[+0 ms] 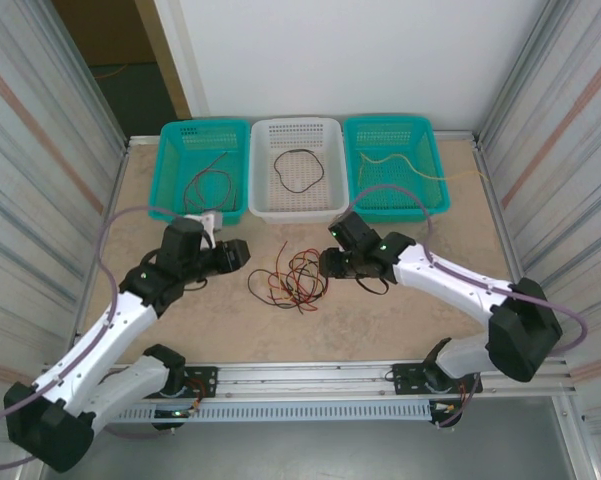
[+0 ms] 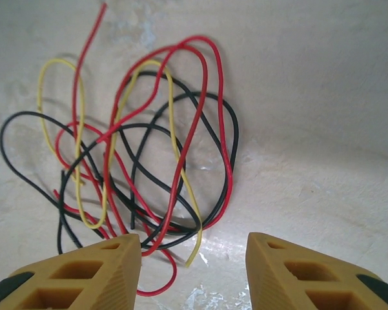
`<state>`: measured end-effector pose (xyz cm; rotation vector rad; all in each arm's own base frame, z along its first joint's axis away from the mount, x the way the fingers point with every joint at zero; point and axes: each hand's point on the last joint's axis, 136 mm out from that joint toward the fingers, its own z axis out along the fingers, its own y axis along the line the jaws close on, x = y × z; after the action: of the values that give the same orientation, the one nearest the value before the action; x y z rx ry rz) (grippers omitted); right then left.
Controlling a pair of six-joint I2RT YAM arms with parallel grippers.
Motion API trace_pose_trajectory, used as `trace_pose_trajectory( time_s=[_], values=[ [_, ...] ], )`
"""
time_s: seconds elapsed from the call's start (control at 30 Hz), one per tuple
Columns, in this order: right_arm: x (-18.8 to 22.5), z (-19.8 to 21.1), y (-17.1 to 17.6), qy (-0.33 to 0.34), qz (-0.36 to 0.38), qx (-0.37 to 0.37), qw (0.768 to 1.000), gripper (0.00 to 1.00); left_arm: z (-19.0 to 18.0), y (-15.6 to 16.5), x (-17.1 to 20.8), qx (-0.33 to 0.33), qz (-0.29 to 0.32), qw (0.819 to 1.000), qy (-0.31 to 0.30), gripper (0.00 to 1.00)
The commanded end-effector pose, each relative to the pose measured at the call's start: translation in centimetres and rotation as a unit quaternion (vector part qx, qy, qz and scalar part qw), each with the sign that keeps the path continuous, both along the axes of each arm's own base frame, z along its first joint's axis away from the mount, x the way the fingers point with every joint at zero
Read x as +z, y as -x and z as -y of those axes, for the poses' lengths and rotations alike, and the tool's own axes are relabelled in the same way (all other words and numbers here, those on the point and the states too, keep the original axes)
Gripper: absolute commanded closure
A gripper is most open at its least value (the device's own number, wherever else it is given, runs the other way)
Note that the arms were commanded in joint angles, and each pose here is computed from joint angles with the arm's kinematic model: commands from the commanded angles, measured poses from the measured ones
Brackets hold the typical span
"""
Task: Untangle the cables
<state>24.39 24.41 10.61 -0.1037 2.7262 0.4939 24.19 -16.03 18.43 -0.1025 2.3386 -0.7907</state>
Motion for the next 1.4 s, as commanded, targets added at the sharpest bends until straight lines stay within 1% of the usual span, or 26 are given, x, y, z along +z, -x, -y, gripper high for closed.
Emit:
trace_pose_trajectory(
  time_s=[0.0, 0.07, 0.23, 0.33, 0.43, 0.63, 0.67, 0.73, 0.77, 0.8, 0.87, 1.0, 1.13, 1.23, 1.3, 1.37],
  values=[
    [-0.4, -2.2, 0.1, -0.03, -0.028, 0.003, 0.999, 0.57, 0.2, 0.5, -0.5, 0.021, -0.01, 0.999, 0.037, 0.53],
    [-0.6, -4.0, 0.7, -0.04, -0.031, 0.033, 0.998, 0.58, 0.4, 0.8, -1.4, 0.02, -0.019, 0.999, 0.043, 0.54],
    [-0.6, -8.0, 2.7, 0.001, -0.011, 0.117, 0.993, 0.55, -0.4, 1.3, -2.6, 0.036, -0.028, 0.998, 0.038, 0.57],
    [-1.3, -9.0, 3.1, 0.025, -0.012, 0.129, 0.991, 0.56, -0.8, 1.7, -1.9, 0.04, -0.013, 0.998, 0.044, 0.57],
    [-2.3, -9.9, 3.0, 0.026, -0.026, 0.129, 0.991, 0.56, -1.2, 1.9, -0.9, 0.041, 0.005, 0.998, 0.047, 0.56],
    [-4.4, -10.6, 2.0, 0.052, -0.046, 0.124, 0.99, 0.59, -1.5, 2.0, 0.3, 0.045, 0.026, 0.997, 0.049, 0.56],
    [-4.6, -10.8, 1.9, 0.055, -0.047, 0.126, 0.989, 0.62, -1.5, 1.9, 0.3, 0.044, 0.028, 0.997, 0.048, 0.56],
    [-4.5, -10.9, 1.6, 0.057, -0.044, 0.128, 0.989, 0.81, -1.4, 1.7, 0.4, 0.042, 0.031, 0.997, 0.048, 0.56],
    [-4.1, -11.0, 1.5, 0.056, -0.039, 0.128, 0.989, 0.88, -1.3, 1.6, 0.5, 0.041, 0.033, 0.997, 0.048, 0.55],
    [-3.6, -11.0, 1.3, 0.053, -0.031, 0.128, 0.99, 0.94, -1.2, 1.5, 0.6, 0.039, 0.037, 0.997, 0.049, 0.56],
    [-1.9, -11.1, 1.2, 0.038, -0.015, 0.132, 0.99, 1.0, -0.9, 1.3, 1.1, 0.031, 0.047, 0.997, 0.055, 0.56],
    [2.9, -11.3, 1.8, -0.011, 0.018, 0.149, 0.989, 1.0, -0.1, 1.0, 2.4, 0.014, 0.07, 0.995, 0.074, 0.56],
    [8.8, -10.8, 2.5, -0.082, 0.06, 0.164, 0.981, 1.0, 1.0, 1.1, 3.9, -0.016, 0.099, 0.99, 0.103, 0.57],
    [13.3, -10.2, 3.1, -0.143, 0.098, 0.176, 0.969, 1.0, 2.0, 1.3, 5.4, -0.043, 0.121, 0.983, 0.131, 0.57],
    [16.1, -9.8, 3.7, -0.189, 0.121, 0.189, 0.956, 1.0, 2.8, 1.5, 6.5, -0.064, 0.136, 0.977, 0.151, 0.57],
    [19.2, -9.4, 4.6, -0.234, 0.151, 0.206, 0.938, 1.0, 3.6, 1.5, 7.4, -0.083, 0.147, 0.972, 0.165, 0.54]
  ],
)
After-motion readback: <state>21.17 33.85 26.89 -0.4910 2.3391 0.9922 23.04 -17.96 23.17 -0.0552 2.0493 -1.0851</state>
